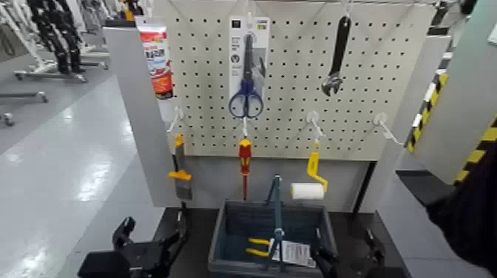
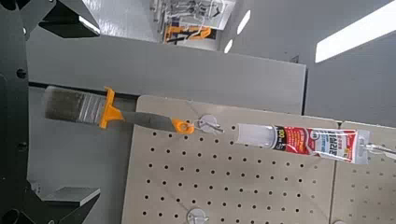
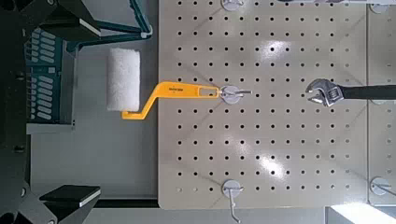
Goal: Grasp the handle of the crate.
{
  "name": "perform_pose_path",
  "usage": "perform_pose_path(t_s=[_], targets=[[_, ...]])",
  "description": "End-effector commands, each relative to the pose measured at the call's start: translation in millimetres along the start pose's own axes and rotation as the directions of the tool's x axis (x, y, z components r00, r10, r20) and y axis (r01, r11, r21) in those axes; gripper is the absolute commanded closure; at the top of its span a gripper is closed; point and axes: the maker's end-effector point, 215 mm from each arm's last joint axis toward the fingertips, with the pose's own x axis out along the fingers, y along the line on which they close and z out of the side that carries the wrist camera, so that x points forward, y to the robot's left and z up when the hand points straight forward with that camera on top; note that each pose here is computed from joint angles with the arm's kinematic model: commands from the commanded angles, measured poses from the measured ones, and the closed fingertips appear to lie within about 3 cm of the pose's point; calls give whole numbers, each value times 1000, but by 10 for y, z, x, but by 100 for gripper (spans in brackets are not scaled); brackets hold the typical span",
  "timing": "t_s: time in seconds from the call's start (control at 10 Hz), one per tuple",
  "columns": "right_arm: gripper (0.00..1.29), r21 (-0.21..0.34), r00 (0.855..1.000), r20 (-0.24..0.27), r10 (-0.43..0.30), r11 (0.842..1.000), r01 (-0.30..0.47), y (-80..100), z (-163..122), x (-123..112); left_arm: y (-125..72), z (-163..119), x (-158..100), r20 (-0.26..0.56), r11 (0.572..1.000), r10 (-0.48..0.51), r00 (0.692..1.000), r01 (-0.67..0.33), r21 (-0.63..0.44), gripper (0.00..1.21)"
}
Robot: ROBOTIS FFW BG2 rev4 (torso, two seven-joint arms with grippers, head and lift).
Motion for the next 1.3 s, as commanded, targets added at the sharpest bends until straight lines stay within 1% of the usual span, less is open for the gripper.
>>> perform_pose_path(t_s=[0.1,0.2,0.3,0.4,0.6,0.8,1.0,1.2,1.3], targets=[[13,-6,1000,5,-2,1000,2,10,16,2,-143,-87,342,-80,982,-82,993,67,-178,11],[13,-4,1000,8,-4,1000,4,16,28,7,-260,-137,457,-113,962,-133,985,101,-255,11],[13,-5,1000,8,-5,1000,5,14,25,5,-392,-232,553,-160,927,-191,968,124,-354,11],[13,-5,1000,7,-4,1000,4,22,17,2,-544,-344,634,-207,880,-265,942,148,-451,11],[13,-3,1000,10,-1,1000,1,39,20,6,-936,-427,787,-255,777,-427,867,208,-594,11],[13,0,1000,17,-1,1000,1,42,39,14,-1279,-486,804,-289,697,-529,798,214,-684,11],[13,3,1000,24,-1,1000,1,49,57,26,-1663,-503,775,-294,614,-615,732,211,-760,11],[13,7,1000,27,1,1000,-1,57,58,28,-2021,-499,719,-277,528,-681,678,192,-827,11],[13,9,1000,28,2,1000,-2,63,61,32,-2154,-491,680,-266,480,-709,654,171,-861,11]])
